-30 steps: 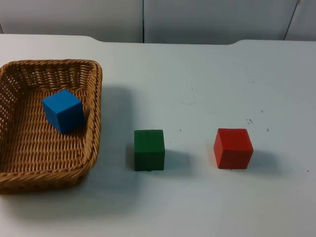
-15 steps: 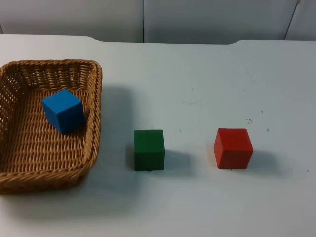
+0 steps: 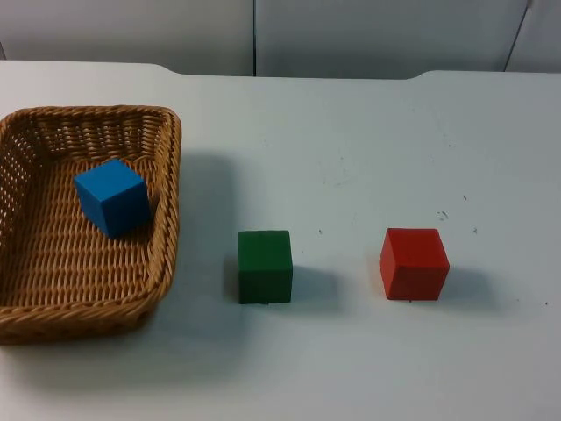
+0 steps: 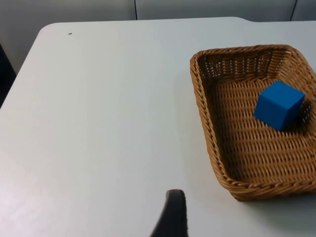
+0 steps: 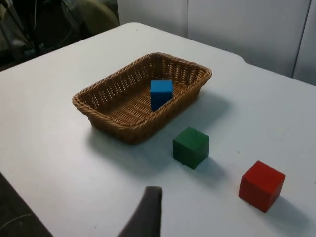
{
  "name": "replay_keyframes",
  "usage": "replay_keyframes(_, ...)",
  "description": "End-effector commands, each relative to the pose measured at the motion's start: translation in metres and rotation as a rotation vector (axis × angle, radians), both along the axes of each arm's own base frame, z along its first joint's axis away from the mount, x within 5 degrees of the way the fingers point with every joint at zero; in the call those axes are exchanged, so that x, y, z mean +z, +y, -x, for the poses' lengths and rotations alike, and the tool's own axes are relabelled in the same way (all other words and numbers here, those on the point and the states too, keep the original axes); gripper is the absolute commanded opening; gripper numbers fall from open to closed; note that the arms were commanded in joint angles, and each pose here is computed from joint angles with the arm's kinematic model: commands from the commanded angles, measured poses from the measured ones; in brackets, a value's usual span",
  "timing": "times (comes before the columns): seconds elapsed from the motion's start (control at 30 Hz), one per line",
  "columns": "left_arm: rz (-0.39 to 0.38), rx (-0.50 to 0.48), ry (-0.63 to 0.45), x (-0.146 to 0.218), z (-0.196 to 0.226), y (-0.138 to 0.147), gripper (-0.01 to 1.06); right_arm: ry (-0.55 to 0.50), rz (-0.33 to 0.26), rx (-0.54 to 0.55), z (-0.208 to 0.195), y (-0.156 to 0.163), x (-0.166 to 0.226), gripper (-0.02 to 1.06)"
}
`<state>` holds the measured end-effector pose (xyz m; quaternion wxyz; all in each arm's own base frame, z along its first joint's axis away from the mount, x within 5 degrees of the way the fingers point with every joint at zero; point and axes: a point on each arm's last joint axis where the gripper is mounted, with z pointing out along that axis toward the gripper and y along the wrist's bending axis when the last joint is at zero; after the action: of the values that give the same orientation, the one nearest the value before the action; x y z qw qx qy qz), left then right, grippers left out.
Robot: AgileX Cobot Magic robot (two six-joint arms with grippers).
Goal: Pick up the basket with the left hand and place the blue cube into the basket with the right hand.
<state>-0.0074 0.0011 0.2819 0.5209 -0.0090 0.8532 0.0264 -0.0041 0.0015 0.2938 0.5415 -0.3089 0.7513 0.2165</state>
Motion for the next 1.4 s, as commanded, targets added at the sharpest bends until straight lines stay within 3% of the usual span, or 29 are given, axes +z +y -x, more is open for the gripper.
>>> replay_keyframes(0.0,0.005,0.004,0.003,-0.002,0.000,0.000,0.72,0.008,0.001,0.004,0.002,-0.001,0.001,0.87)
replay_keyframes(0.17,0.005,0.004,0.003,-0.002,0.000,0.000,0.72,0.038,0.015,-0.004,0.003,-0.003,0.000,0.87)
replay_keyframes(0.43,0.005,0.004,0.003,-0.002,0.000,0.000,0.72,0.101,0.106,-0.073,0.004,-0.012,-0.007,0.87)
replay_keyframes(0.57,0.005,0.004,0.003,-0.002,0.000,0.000,0.72,0.089,0.094,-0.085,0.002,-0.013,-0.005,0.87)
replay_keyframes(0.73,0.005,0.004,0.003,-0.002,0.000,0.000,0.72,0.110,0.129,-0.101,-0.001,-0.012,-0.014,0.87)
replay_keyframes(1.1,0.005,0.004,0.003,-0.002,0.000,0.000,0.73,0.105,0.112,-0.141,-0.005,-0.013,-0.015,0.87)
replay_keyframes(1.23,0.005,0.004,0.003,-0.002,0.000,0.000,0.92,0.105,0.112,-0.141,-0.005,-0.013,-0.015,0.87)
replay_keyframes(1.37,0.005,0.004,0.003,-0.002,0.000,0.000,1.03,0.097,0.123,-0.127,-0.004,-0.012,-0.015,0.91)
